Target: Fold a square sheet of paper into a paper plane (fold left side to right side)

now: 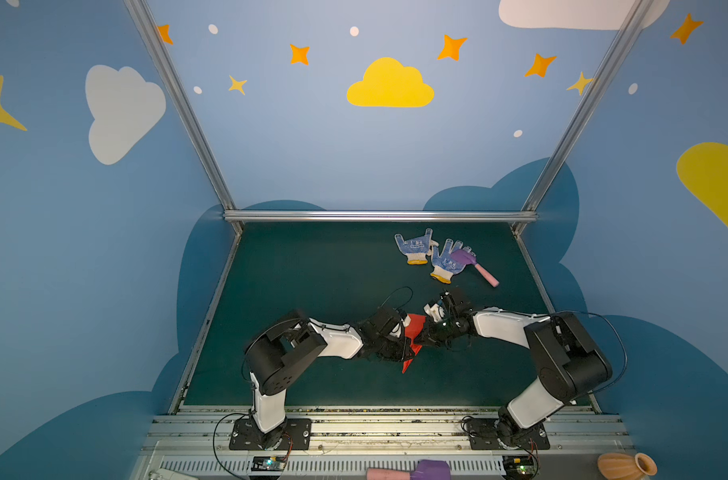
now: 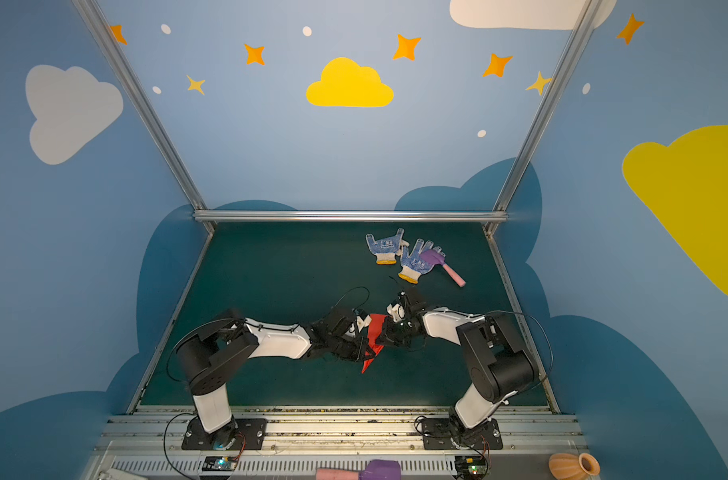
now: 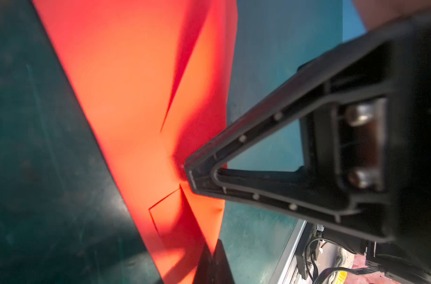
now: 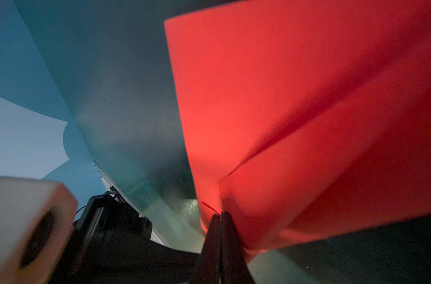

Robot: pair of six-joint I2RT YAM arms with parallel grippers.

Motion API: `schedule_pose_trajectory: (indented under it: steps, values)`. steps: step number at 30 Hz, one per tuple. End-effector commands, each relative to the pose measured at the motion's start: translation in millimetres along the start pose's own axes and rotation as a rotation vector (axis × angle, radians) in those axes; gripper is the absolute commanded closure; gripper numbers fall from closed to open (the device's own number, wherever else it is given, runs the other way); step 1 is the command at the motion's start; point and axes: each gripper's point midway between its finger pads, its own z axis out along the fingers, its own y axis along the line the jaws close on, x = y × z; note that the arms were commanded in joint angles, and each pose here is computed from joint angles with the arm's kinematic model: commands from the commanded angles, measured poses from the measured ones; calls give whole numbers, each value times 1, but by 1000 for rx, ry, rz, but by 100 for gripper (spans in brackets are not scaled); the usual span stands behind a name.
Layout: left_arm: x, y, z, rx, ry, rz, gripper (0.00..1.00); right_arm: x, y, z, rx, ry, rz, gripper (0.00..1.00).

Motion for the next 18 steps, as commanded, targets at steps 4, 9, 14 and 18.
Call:
schedule_pose_trajectory:
  steps: [4,9,14,18]
  values:
    - [1,5,-7,-19,6,19,70,-4,-6,7,21,-3,6,100]
    - [-6,4,-22,-56,-36,42,45,-2,-8,9,24,1,12,100]
    - [-12,14,-36,-172,-76,66,31,-1,-10,10,27,3,16,100]
    - [-7,18,-33,-268,-22,143,25,-1,-12,11,27,5,20,100]
